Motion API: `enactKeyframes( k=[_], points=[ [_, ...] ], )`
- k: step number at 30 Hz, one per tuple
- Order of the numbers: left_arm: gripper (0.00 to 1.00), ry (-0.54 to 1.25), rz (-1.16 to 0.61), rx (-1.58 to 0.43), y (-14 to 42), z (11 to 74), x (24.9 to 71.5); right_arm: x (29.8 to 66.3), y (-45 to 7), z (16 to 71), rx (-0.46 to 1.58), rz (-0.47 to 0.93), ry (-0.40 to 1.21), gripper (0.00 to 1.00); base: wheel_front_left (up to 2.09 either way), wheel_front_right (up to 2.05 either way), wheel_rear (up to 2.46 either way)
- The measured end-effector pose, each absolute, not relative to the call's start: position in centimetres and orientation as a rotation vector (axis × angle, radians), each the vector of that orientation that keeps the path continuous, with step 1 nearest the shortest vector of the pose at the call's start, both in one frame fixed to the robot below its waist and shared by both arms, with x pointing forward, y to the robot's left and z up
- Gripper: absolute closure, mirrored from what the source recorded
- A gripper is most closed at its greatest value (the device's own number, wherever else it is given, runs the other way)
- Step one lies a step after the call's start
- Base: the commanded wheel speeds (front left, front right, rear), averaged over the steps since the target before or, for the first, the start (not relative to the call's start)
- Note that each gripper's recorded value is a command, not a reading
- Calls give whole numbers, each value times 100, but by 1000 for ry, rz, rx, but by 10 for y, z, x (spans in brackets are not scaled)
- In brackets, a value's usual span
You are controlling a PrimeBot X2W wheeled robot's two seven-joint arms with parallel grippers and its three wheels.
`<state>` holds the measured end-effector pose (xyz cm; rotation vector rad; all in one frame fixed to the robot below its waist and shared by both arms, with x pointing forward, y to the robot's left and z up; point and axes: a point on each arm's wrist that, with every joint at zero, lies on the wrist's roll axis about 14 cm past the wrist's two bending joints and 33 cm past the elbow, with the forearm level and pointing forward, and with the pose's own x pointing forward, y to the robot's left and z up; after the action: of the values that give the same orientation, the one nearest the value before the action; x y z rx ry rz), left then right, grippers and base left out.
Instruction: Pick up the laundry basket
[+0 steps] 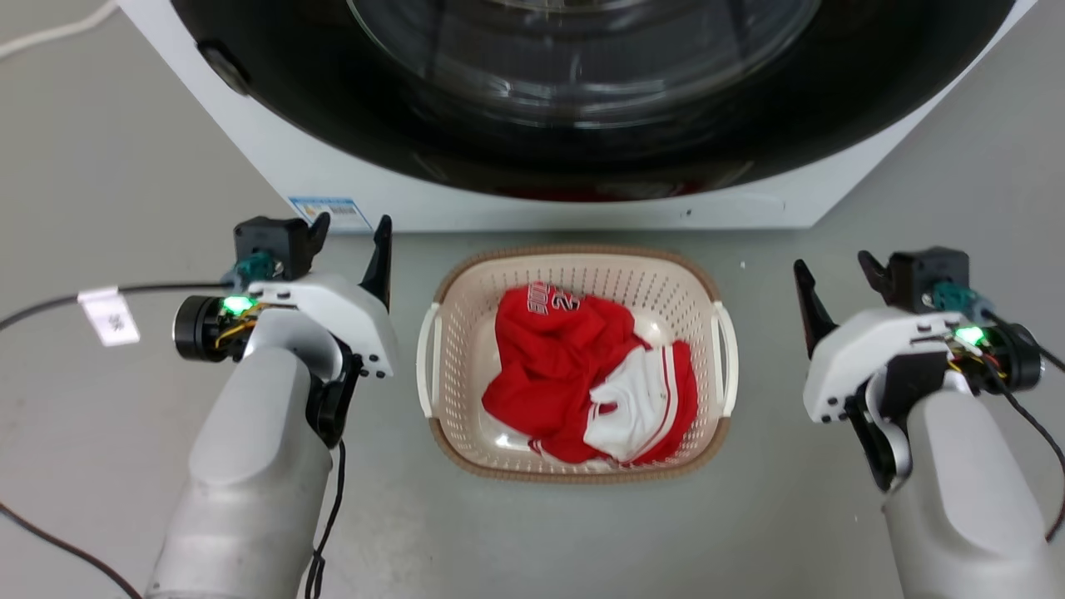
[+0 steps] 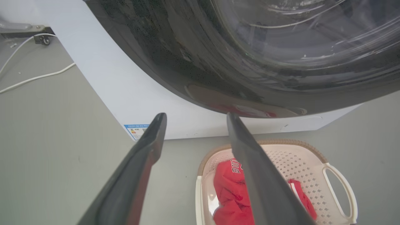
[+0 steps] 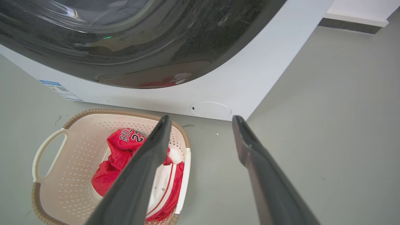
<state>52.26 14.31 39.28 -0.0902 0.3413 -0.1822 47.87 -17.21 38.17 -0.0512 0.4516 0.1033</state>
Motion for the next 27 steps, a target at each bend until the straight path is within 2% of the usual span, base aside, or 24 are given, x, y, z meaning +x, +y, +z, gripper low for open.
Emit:
enactKeyframes(
  k=[12,27],
  points=[
    [0,741,-193,-138,136,284,519,477,-156,275,9,149,859,0,0,0,0],
    [0,1104,-228,-133,135,191,508,472,-148,191,23,186,1137,0,0,0,0]
  ],
)
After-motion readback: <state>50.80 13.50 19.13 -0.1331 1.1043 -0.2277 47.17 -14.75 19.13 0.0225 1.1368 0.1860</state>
